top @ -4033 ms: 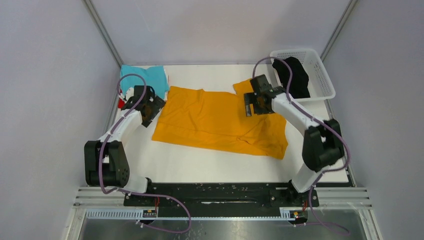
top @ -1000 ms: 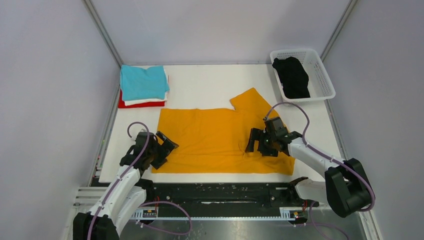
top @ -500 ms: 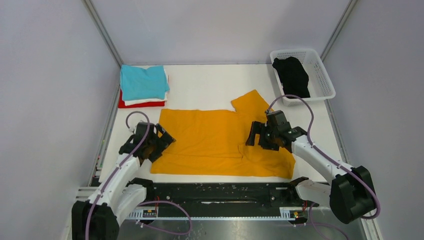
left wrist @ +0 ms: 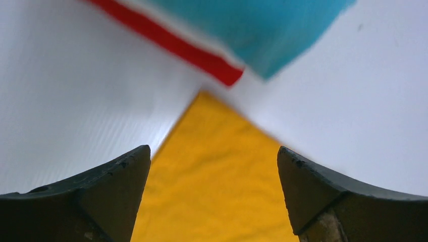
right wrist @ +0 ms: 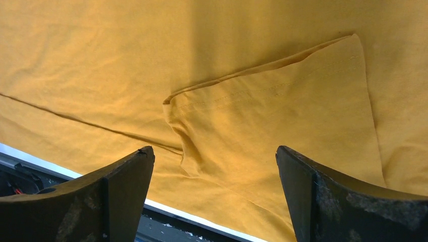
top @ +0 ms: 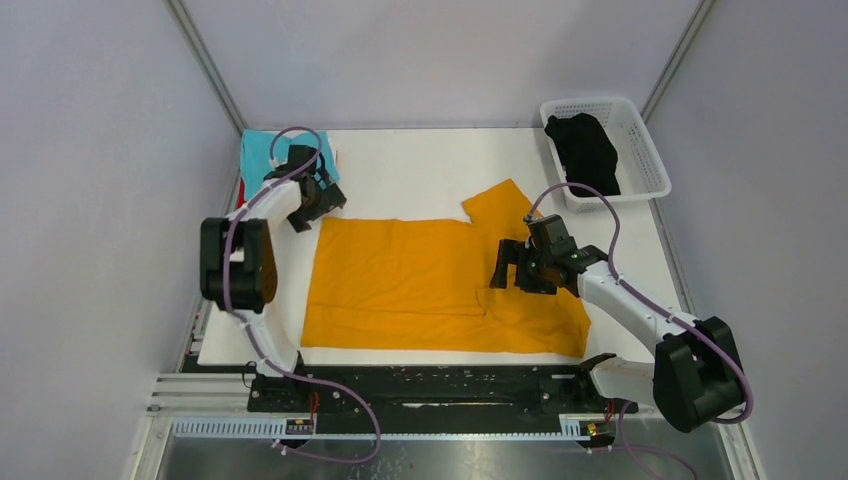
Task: Fold and stack the t-shirts
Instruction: Grab the side of the flattened tshirt furthest away from the robot with both arms
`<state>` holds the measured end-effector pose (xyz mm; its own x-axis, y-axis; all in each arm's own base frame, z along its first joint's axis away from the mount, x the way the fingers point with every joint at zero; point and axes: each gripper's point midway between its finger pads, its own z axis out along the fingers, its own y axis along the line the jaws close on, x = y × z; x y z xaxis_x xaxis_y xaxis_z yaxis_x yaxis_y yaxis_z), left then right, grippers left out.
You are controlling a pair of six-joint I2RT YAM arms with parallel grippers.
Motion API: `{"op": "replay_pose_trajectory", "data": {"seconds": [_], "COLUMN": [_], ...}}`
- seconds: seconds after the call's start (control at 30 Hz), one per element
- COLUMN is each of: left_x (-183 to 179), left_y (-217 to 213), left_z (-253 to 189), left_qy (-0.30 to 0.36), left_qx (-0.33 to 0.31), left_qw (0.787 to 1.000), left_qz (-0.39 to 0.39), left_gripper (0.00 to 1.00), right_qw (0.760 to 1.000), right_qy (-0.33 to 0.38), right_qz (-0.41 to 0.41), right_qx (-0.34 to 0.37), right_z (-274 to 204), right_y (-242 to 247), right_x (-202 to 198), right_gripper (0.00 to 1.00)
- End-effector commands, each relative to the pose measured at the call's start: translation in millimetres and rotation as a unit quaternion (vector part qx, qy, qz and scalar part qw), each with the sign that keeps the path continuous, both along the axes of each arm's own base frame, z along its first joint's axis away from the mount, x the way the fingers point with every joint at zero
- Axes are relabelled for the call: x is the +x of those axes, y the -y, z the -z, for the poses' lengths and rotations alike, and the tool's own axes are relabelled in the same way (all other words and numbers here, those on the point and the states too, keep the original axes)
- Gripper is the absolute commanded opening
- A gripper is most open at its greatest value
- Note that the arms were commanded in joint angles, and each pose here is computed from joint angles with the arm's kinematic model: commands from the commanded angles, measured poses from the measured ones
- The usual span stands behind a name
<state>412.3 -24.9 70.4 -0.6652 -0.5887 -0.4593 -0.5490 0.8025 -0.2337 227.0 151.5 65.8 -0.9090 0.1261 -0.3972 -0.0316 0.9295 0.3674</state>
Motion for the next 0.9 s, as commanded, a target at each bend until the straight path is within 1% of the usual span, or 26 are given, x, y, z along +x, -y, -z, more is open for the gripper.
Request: {"op": "replay_pose_trajectory", "data": {"seconds": [0.0,0.1,0.13,0.17,0.2,0.23,0.33,0.43,0.53,0.7,0.77,0.87], "left_x": [30,31,30,28,27,27,24,21,17,19,18,19], "left_y": [-16,-15,-14,-12,-11,-11,-11,-6,-2,1,1,1], "left_z": [12,31,37,43,45,46,46,49,52,51,51,47], "left_qy": [-0.03,-0.061,-0.07,-0.079,-0.084,-0.085,-0.084,-0.088,-0.09,-0.085,-0.086,-0.082], "left_qx": [0.061,0.063,0.06,0.056,0.053,0.053,0.052,0.042,0.031,0.029,0.03,0.037], "left_qw": [0.996,0.994,0.993,0.992,0.992,0.992,0.992,0.992,0.992,0.992,0.992,0.992], "left_qz": [0.056,0.069,0.071,0.075,0.076,0.076,0.076,0.083,0.086,0.09,0.091,0.09], "left_gripper": [0.94,0.9,0.87,0.79,0.74,0.72,0.72,0.68,0.67,0.49,0.39,0.34], "right_qw": [1.0,0.999,0.999,0.999,0.999,0.999,0.999,0.999,0.999,0.999,0.999,0.999], "right_qy": [0.016,0.021,0.021,0.019,0.019,0.019,0.018,0.02,0.024,0.024,0.023,0.023], "right_qz": [-0.023,-0.025,-0.025,-0.026,-0.028,-0.029,-0.031,-0.032,-0.032,-0.033,-0.032,-0.032], "right_qx": [-0.002,-0.005,-0.007,-0.008,-0.009,-0.01,-0.014,-0.017,-0.019,-0.022,-0.023,-0.023], "right_z": [-5,-5,-4,-3,-3,-2,0,0,-1,0,1,1], "right_y": [-4,-3,-3,-3,-2,-2,-1,0,1,2,3,3], "right_x": [7,9,10,9,9,9,9,9,9,8,9,9], "right_gripper": [1.0,0.99,1.0,1.0,0.99,1.0,1.0,0.99,0.99,0.99,0.99,0.99]}}
